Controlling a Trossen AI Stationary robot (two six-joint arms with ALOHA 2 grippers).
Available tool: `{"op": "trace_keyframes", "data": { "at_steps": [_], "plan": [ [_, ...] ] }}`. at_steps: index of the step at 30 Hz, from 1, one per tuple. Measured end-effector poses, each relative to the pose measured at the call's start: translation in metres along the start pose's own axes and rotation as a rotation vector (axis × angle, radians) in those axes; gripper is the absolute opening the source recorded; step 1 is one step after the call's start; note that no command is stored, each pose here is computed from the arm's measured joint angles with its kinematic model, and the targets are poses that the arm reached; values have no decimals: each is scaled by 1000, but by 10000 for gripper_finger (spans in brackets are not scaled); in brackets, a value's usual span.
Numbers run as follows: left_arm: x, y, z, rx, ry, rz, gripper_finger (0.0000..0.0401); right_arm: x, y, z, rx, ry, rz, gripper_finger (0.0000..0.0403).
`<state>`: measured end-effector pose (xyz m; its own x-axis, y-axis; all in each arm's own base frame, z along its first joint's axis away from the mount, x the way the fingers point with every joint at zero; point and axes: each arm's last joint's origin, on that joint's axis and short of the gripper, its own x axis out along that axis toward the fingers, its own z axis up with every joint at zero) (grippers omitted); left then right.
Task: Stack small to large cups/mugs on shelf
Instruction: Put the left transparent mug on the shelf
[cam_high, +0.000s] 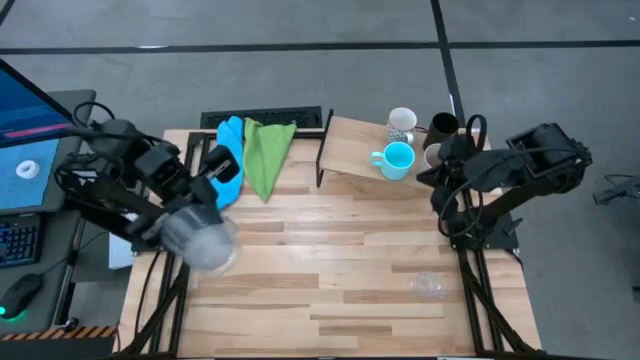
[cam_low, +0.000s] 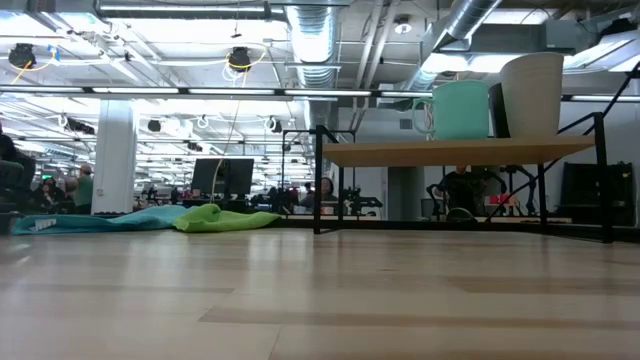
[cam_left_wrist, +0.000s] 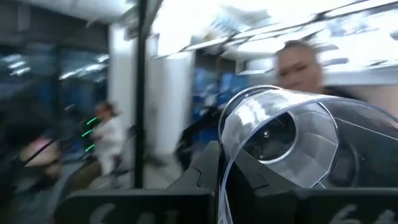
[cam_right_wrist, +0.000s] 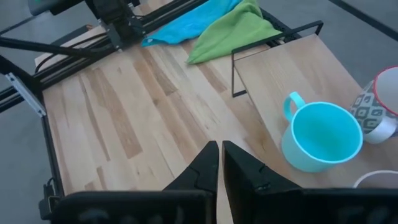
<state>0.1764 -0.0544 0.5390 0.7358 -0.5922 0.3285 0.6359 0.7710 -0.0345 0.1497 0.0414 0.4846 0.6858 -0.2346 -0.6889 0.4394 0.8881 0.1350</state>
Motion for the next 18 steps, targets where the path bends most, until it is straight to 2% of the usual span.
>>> {"op": "trace_keyframes", "data": {
  "at_steps": [3, 7, 13, 18],
  "plan": [
    [-2, 6, -11, 17, 91, 173, 0, 1, -1, 1, 14, -2, -8, 43],
    [-3, 19, -28, 64, 230, 519, 0, 2, -3, 2, 25, -4, -18, 43],
    [0, 41, -60, 199, 478, 972, 0, 3, -5, 4, 42, -11, -30, 43],
    [5, 57, -83, 375, 636, 1348, 0, 4, -6, 8, 70, -32, -32, 43]
  ]
}}
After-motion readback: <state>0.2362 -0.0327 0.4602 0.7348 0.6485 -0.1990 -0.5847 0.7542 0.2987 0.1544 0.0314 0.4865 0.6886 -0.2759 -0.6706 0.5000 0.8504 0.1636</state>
